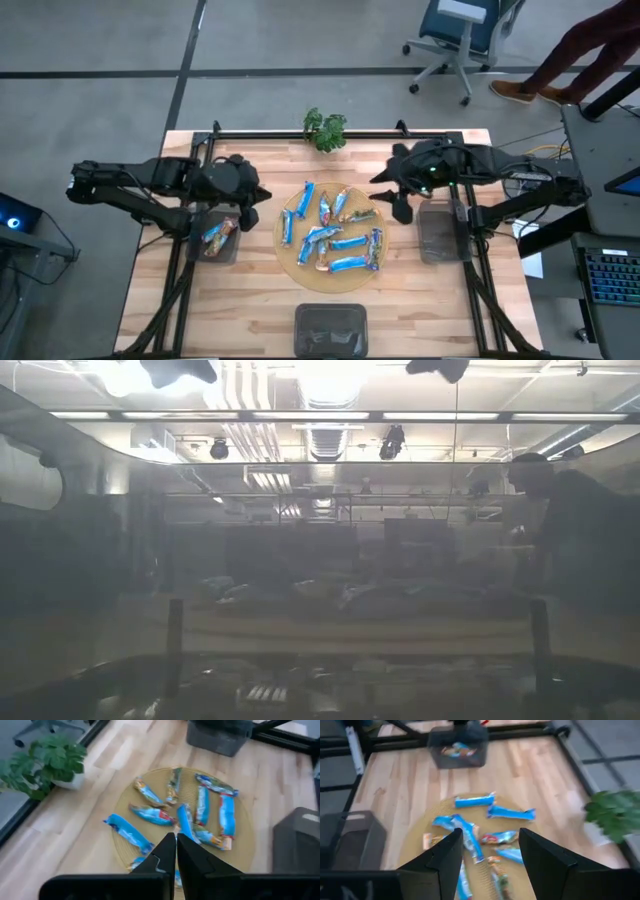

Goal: Pick and place Granola Bars by type
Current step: Put the middle red granola bar into the top left bin

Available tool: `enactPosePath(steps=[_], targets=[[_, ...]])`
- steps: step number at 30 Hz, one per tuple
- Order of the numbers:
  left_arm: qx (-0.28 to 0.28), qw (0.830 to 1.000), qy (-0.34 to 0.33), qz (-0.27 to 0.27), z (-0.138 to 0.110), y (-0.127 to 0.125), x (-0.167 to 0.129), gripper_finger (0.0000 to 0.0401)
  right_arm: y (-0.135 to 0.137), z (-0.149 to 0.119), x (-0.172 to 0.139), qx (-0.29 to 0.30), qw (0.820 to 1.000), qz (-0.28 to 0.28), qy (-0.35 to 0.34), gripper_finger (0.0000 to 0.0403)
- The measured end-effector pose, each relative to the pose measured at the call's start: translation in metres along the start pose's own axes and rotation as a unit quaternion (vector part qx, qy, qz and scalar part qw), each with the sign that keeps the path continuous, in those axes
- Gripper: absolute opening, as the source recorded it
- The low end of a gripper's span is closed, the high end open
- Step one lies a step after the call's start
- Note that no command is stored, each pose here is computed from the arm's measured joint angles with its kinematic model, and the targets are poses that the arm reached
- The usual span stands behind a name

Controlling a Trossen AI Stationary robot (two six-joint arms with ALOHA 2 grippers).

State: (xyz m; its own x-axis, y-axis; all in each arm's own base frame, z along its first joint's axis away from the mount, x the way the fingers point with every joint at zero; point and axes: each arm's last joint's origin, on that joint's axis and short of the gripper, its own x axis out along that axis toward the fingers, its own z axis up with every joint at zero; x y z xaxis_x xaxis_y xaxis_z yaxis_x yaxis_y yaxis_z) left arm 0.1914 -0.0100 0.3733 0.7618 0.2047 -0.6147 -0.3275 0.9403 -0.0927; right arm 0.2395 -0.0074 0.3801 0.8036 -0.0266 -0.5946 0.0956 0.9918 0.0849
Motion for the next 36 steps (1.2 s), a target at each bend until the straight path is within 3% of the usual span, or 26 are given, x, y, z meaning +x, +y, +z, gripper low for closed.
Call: enactPosePath(steps=[8, 14, 21, 36], targets=[[0.027, 1.000, 0.001, 0.007, 0.000, 0.000, 0.001, 0.0000, 0.003, -0.005, 0.036, 0.009, 0.996, 0.034, 0.084, 0.0199], [0.032, 0.999, 0.002, 0.008, -0.001, 0.000, 0.001, 0.0000, 0.012, -0.014, 0.063, -0.026, 0.987, 0.076, 0.140, 0.0210], [0.044, 0.999, 0.008, 0.009, -0.002, 0.001, 0.000, 0.0000, 0.017, -0.028, 0.104, -0.069, 0.972, 0.083, 0.208, 0.0215], [0.055, 0.997, 0.038, 0.044, -0.009, 0.005, -0.001, 0.0000, 0.016, -0.067, 0.181, -0.098, 0.937, 0.090, 0.323, 0.0215]])
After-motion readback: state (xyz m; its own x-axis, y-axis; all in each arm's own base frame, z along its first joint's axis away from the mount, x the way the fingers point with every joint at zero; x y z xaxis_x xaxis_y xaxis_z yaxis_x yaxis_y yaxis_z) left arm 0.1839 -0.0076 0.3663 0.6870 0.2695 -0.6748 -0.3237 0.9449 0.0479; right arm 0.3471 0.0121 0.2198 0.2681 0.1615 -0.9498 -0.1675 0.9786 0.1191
